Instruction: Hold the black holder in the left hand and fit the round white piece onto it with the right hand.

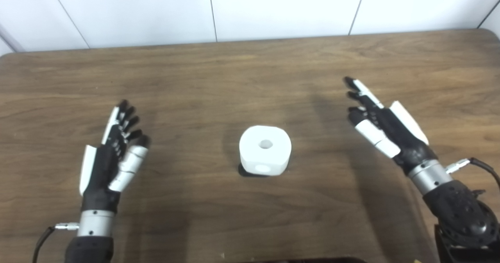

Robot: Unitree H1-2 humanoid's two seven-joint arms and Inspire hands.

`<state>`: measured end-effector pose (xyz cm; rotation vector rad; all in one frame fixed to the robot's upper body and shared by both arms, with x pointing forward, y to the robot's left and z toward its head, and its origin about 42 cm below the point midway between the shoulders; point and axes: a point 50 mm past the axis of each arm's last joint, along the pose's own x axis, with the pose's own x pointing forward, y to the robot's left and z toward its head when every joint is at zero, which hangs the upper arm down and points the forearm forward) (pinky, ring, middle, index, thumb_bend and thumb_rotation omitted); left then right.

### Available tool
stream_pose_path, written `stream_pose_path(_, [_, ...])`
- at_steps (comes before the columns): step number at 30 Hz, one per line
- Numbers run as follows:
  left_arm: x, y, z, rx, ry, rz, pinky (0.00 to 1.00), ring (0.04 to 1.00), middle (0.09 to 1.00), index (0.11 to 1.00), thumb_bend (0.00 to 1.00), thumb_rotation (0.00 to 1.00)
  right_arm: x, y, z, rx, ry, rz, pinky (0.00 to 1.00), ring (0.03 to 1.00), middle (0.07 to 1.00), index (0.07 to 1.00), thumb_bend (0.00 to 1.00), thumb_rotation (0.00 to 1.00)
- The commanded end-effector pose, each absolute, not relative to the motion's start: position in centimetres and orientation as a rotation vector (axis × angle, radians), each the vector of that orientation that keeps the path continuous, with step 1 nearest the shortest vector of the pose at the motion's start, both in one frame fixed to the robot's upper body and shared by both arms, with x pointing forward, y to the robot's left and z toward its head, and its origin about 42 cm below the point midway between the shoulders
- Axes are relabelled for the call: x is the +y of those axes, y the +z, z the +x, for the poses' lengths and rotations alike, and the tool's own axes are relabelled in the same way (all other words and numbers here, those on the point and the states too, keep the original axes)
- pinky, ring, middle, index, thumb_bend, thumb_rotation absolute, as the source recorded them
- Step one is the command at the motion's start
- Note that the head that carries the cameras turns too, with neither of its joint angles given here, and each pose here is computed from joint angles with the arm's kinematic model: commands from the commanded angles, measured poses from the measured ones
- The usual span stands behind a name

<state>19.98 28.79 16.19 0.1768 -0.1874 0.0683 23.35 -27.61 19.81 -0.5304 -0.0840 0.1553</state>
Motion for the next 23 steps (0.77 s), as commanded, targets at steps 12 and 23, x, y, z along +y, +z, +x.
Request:
stream_pose_path(12, [28.7, 15.9, 19.6, -0.218, 0.177, 0.054, 1.00, 0.950, 0.947, 0.957, 0.47, 0.88, -28.3, 18.3, 22.7, -0.132, 0.033, -0.333, 0.98, 1.000, 1.000, 0.992, 0.58, 1.00])
stream_pose_path(23, [29.2, 15.8, 19.5, -0.207, 0.184, -0.005, 0.98, 0.930, 0.930, 0.927, 0.44, 0.86, -28.2, 17.0, 21.9, -0.145, 0.009, -0.185, 1.00, 1.000, 1.000, 0.989, 0.65, 1.00])
